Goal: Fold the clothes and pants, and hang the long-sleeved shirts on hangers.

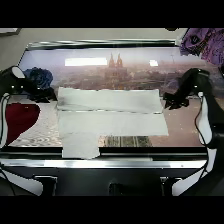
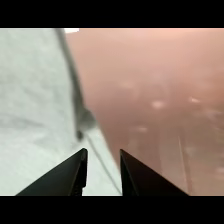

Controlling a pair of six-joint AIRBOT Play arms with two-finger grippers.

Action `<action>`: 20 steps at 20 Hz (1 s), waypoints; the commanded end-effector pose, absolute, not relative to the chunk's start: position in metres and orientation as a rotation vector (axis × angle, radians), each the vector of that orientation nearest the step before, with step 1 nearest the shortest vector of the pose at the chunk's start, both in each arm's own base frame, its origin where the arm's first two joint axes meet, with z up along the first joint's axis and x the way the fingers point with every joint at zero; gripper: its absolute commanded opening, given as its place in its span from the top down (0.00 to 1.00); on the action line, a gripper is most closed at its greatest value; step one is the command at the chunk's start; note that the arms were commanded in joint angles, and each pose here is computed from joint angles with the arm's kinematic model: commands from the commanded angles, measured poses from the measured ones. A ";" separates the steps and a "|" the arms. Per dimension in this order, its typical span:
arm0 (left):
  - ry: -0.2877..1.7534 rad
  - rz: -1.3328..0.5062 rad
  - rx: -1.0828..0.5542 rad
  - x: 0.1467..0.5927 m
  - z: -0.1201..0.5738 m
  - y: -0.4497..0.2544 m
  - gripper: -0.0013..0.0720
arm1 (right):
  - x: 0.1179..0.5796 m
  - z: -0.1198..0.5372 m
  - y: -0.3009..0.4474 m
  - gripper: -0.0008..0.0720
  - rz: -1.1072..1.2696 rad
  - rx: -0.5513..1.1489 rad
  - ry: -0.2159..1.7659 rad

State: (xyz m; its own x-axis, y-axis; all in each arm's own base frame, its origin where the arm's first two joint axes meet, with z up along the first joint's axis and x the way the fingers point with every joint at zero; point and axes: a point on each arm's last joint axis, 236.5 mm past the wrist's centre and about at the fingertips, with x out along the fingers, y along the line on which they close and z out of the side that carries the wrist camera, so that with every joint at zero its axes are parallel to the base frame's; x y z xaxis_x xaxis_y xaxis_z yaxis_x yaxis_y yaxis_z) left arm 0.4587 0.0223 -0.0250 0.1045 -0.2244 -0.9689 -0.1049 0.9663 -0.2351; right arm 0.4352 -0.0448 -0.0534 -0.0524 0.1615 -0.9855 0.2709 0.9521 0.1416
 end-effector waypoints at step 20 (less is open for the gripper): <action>1.523 -0.081 -0.963 0.206 -0.082 -0.055 0.30 | 0.328 -0.057 -0.066 0.63 -0.047 0.783 1.497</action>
State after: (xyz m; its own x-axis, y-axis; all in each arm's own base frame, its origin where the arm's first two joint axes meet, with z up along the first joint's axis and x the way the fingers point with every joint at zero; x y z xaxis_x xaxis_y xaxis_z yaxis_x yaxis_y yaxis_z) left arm 0.2120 -0.0410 -0.0807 0.1174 -0.5496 -0.8272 -0.4942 0.6901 -0.5287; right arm 0.3269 -0.0682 -0.0581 0.1147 0.4243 -0.8982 0.4852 0.7651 0.4234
